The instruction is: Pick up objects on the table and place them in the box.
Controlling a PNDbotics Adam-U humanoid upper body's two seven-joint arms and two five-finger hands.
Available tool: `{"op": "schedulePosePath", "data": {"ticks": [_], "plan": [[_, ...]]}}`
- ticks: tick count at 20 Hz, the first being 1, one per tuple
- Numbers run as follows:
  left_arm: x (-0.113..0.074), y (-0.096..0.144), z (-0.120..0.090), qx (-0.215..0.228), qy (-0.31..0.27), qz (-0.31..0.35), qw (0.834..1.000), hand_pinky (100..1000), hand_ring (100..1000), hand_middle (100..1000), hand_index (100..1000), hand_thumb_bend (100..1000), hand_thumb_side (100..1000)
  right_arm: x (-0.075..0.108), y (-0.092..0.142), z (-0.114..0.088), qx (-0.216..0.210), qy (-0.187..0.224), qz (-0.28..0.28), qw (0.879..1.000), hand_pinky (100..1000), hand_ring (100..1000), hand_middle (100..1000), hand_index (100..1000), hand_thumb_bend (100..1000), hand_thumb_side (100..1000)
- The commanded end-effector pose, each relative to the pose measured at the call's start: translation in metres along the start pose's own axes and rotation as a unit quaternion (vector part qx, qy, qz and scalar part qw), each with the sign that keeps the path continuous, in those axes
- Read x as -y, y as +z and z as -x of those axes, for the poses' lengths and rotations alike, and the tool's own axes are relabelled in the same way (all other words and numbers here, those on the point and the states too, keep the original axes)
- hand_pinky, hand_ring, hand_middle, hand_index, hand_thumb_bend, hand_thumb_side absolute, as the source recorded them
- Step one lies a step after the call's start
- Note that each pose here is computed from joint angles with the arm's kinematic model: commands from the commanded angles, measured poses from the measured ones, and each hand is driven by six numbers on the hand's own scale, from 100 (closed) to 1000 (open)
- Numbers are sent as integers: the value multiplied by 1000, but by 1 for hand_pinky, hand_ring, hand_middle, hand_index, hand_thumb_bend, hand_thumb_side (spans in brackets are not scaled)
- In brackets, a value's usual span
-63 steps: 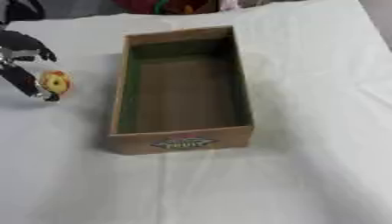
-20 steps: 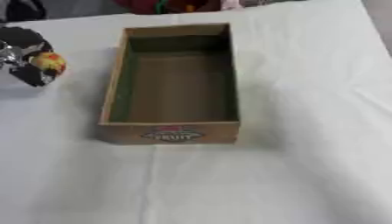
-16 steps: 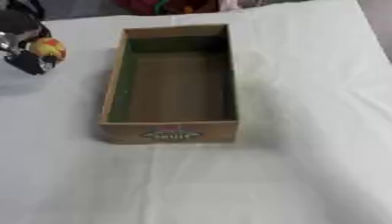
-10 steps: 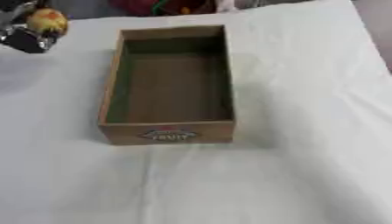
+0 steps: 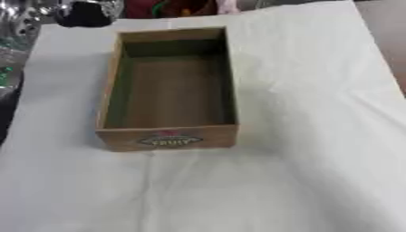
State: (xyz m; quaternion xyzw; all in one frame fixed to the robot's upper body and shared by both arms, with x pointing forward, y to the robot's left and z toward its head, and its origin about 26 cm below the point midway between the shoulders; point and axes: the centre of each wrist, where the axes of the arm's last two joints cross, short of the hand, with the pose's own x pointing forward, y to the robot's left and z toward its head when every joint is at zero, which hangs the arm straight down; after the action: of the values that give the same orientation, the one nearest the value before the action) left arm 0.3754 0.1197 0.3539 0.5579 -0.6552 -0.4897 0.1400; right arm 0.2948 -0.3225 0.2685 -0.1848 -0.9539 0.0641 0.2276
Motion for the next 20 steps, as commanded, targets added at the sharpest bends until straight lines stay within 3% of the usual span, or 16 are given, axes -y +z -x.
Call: {"op": "schedulePosePath", "data": {"ticks": [1, 6, 13, 20], "plan": [[-3, -9, -15, 28, 0, -5, 1000, 291, 458, 497, 622, 100, 348, 4, -8, -7, 19, 1, -5, 1000, 622, 638, 739, 842, 100, 865], [21, -17, -31, 51, 32, 47, 997, 296, 461, 497, 619, 100, 343, 3, -9, -8, 20, -2, -7, 1000, 622, 638, 739, 842, 100, 865], [56, -25, -35, 66, 80, 158, 982, 325, 493, 524, 640, 100, 329, 2, -10, -8, 20, -3, -8, 1000, 622, 638, 739, 842, 100, 864], [82, -28, -38, 97, 71, 267, 956, 424, 599, 646, 736, 100, 331, 3, -11, -9, 24, 0, -6, 1000, 621, 638, 740, 841, 100, 862]]}}
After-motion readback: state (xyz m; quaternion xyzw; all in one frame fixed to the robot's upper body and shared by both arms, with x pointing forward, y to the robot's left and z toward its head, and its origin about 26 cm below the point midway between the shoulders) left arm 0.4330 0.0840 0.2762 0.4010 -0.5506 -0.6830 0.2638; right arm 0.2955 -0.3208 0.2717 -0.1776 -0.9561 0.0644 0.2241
